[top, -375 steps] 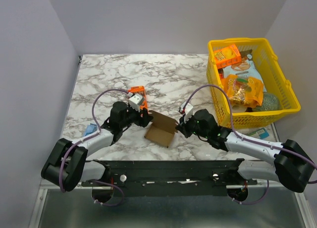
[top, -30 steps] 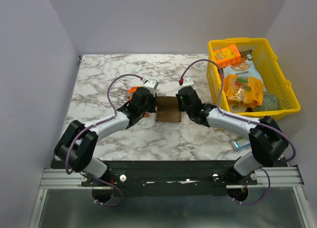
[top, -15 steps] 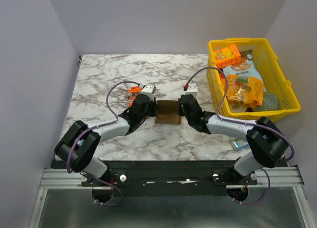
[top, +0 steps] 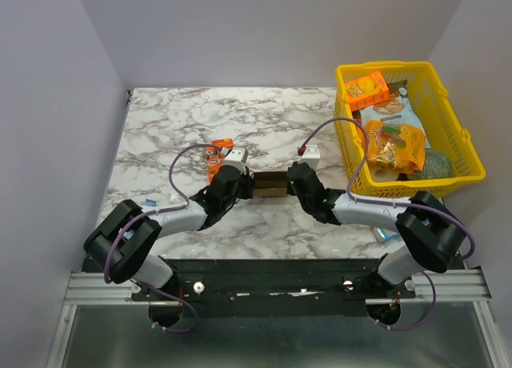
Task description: Fold the paper box
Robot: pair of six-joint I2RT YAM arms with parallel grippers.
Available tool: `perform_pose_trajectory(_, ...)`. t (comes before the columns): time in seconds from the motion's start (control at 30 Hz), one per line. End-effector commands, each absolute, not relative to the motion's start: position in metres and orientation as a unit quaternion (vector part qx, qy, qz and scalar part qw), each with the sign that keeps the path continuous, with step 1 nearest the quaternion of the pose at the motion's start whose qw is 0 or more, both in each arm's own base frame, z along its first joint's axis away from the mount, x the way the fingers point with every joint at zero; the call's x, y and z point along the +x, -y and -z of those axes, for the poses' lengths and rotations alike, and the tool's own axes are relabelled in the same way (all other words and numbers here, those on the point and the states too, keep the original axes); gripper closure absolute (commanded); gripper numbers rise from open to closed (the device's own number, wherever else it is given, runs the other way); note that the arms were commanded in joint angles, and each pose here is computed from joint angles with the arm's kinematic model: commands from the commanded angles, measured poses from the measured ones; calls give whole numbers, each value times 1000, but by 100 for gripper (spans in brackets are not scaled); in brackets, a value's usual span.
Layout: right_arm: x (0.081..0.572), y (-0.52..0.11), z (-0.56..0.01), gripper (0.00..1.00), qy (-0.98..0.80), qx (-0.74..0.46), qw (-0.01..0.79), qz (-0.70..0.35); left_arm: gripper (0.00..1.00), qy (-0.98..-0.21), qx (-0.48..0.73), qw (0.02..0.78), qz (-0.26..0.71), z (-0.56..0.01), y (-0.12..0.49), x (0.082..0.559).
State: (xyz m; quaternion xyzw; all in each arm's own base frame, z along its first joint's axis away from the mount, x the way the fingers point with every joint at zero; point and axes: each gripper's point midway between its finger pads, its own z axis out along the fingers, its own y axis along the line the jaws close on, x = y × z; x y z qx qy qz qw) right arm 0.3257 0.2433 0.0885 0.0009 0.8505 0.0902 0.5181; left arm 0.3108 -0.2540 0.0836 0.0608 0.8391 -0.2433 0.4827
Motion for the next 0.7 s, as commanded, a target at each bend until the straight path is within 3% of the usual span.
perform_pose_trajectory(0.0, 312, -242, -83, 100, -853, 30, 512, -93, 100, -858, 57, 457, 229, -61, 246, 291)
perform_pose_trajectory(0.13, 303, -243, -83, 99, -858, 21, 505, -90, 100, -856, 66, 466, 212, -61, 242, 286)
perform_pose_trajectory(0.37, 281, -247, -101, 57, -853, -10, 511, -108, 100, -851, 84, 493, 160, -61, 230, 282)
perform_pose_trajectory(0.47, 265, -250, -104, 47, -856, -32, 502, -119, 100, -847, 96, 504, 137, -59, 229, 277)
perform_pose_trajectory(0.67, 225, -242, -98, 45, -866, -46, 478, -139, 100, -841, 106, 518, 110, -53, 221, 269)
